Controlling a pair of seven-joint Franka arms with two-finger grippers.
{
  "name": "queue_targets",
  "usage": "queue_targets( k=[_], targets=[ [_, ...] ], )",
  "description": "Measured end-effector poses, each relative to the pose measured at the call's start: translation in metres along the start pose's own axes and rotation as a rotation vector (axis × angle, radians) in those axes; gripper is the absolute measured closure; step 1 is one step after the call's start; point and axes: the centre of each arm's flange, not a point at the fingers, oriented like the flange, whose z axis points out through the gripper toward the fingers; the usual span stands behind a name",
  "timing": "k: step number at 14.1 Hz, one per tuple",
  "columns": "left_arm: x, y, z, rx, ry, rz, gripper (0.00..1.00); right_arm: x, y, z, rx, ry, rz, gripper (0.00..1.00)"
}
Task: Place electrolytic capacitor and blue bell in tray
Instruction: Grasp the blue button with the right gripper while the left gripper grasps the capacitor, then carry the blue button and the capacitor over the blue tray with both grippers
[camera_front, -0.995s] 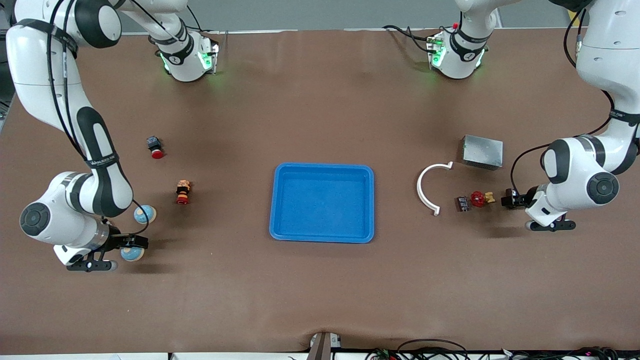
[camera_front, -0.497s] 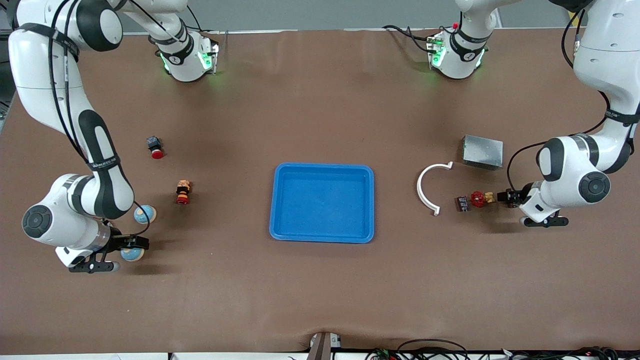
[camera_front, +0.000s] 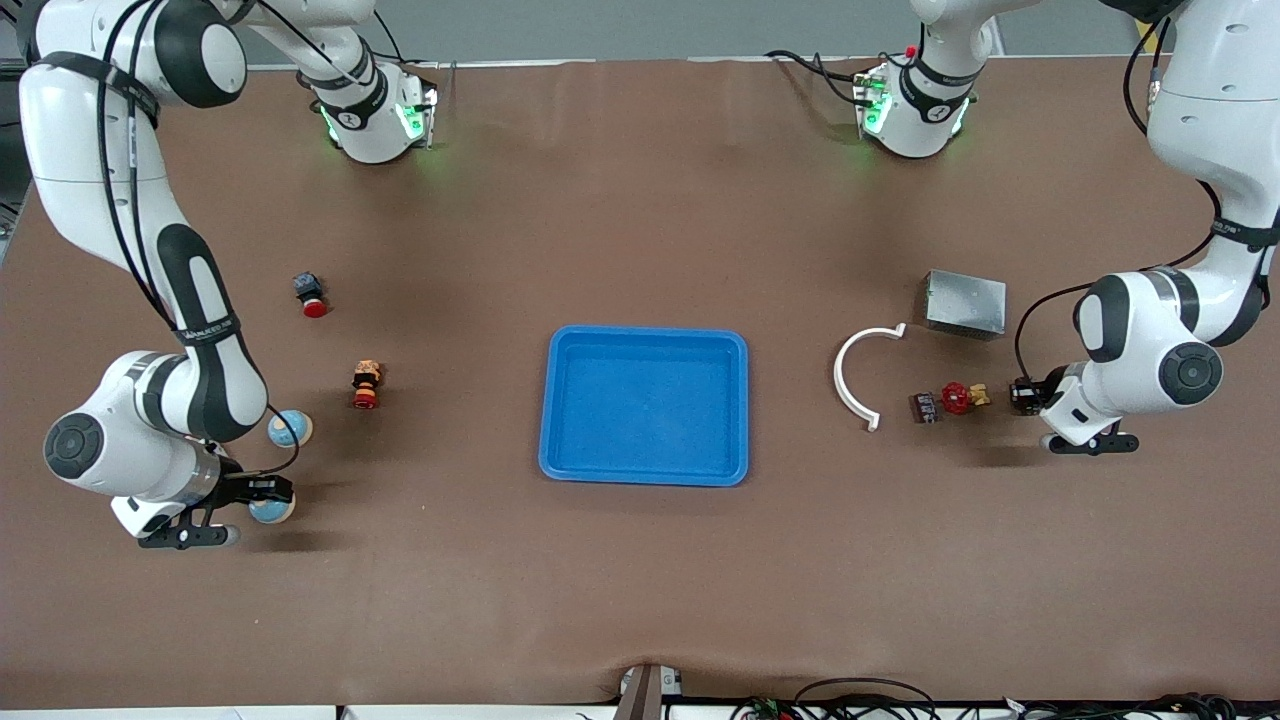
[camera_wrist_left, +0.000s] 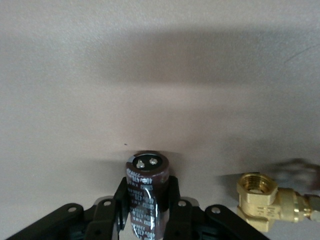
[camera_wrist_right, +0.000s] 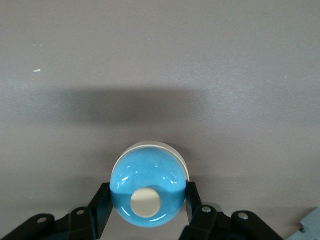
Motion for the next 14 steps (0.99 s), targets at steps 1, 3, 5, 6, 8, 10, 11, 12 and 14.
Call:
queue_targets(
  k=[1, 3, 5, 6, 8, 10, 11, 12, 14],
  targets=[
    [0.002, -0.001, -0.003, 0.001, 0.004, -0.001, 0.67, 0.001, -0.001, -0.001, 0.005, 0.003, 0.004, 0.37],
    [0.005, -0.003, -0.009, 0.004, 0.005, -0.004, 0.67, 0.005, -0.005, -0.007, 0.013, 0.011, 0.003, 0.37],
    [0.009, -0.005, -0.020, 0.007, -0.007, -0.007, 0.67, 0.011, -0.016, -0.021, 0.025, -0.012, 0.000, 0.37],
    [0.012, -0.005, -0.028, 0.008, -0.018, -0.008, 0.67, 0.013, -0.023, -0.035, 0.031, -0.027, 0.009, 0.37],
    [0.017, -0.007, -0.051, 0.014, -0.042, -0.010, 0.67, 0.014, -0.040, -0.072, 0.038, -0.057, 0.046, 0.37],
    [0.022, -0.002, -0.083, 0.017, -0.061, -0.004, 0.67, 0.009, -0.062, -0.115, 0.043, -0.076, 0.086, 0.37],
    [0.023, 0.005, -0.101, 0.017, -0.074, -0.002, 0.67, 0.004, -0.075, -0.134, 0.045, -0.075, 0.101, 0.37],
    [0.024, 0.013, -0.120, 0.017, -0.086, -0.011, 0.67, -0.003, -0.090, -0.148, 0.045, -0.072, 0.116, 0.37],
    [0.026, 0.035, -0.156, 0.014, -0.102, -0.053, 0.67, -0.023, -0.127, -0.167, 0.043, -0.078, 0.153, 0.37]
  ],
)
